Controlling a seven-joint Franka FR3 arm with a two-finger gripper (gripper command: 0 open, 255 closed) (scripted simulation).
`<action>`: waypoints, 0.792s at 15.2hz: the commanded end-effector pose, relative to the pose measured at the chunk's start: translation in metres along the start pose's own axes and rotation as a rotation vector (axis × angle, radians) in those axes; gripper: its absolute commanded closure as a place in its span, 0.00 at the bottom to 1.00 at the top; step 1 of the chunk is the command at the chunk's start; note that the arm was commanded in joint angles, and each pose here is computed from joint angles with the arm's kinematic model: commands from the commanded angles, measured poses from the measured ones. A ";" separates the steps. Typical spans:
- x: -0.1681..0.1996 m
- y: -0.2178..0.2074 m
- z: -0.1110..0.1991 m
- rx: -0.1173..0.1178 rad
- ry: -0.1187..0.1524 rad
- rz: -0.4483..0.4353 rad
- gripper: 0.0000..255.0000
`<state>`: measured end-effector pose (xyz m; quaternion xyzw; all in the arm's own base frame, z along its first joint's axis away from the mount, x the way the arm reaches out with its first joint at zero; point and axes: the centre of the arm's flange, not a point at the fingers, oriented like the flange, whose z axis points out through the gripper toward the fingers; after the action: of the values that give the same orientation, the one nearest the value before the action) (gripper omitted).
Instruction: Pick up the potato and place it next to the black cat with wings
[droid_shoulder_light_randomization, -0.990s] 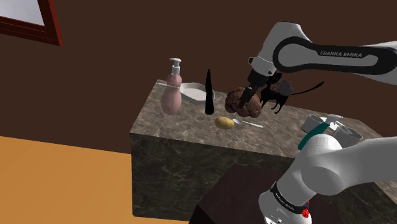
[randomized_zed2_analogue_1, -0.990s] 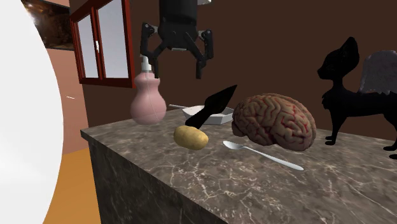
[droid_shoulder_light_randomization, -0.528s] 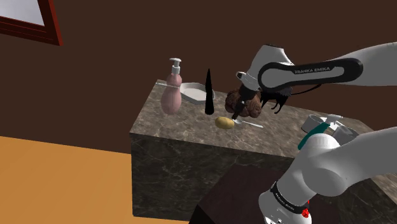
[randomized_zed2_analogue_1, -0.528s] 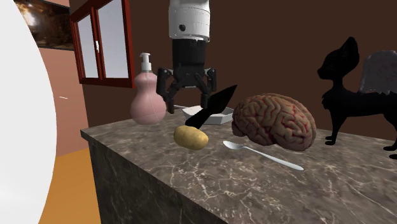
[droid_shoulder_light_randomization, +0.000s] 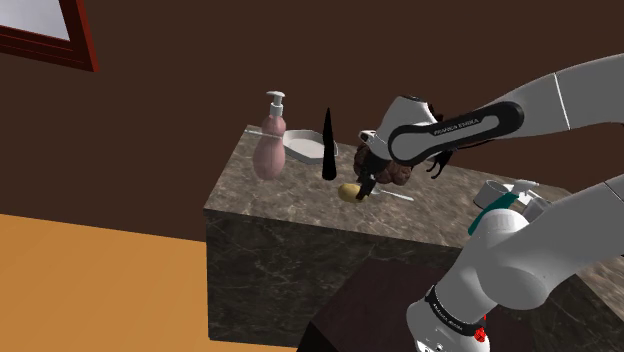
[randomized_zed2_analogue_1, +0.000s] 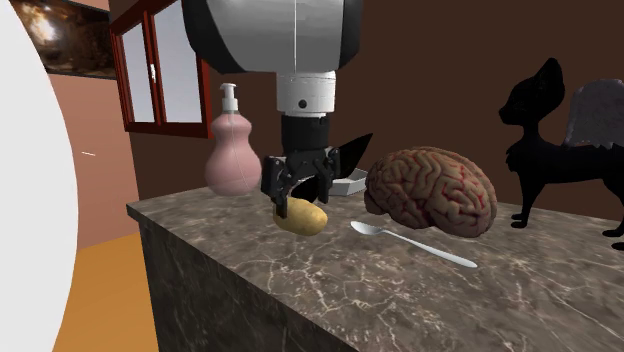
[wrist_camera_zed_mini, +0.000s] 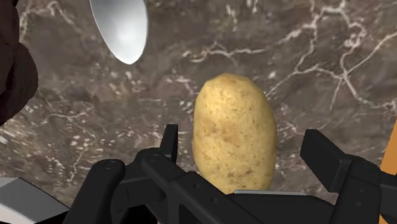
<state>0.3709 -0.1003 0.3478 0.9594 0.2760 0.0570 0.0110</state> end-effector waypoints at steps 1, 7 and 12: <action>0.000 0.000 0.010 -0.001 0.001 -0.002 0.00; 0.000 0.000 0.024 -0.001 0.001 -0.002 0.00; 0.000 0.000 0.024 -0.001 0.001 -0.002 1.00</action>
<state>0.3740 -0.0999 0.3243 0.9591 0.2770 0.0578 0.0115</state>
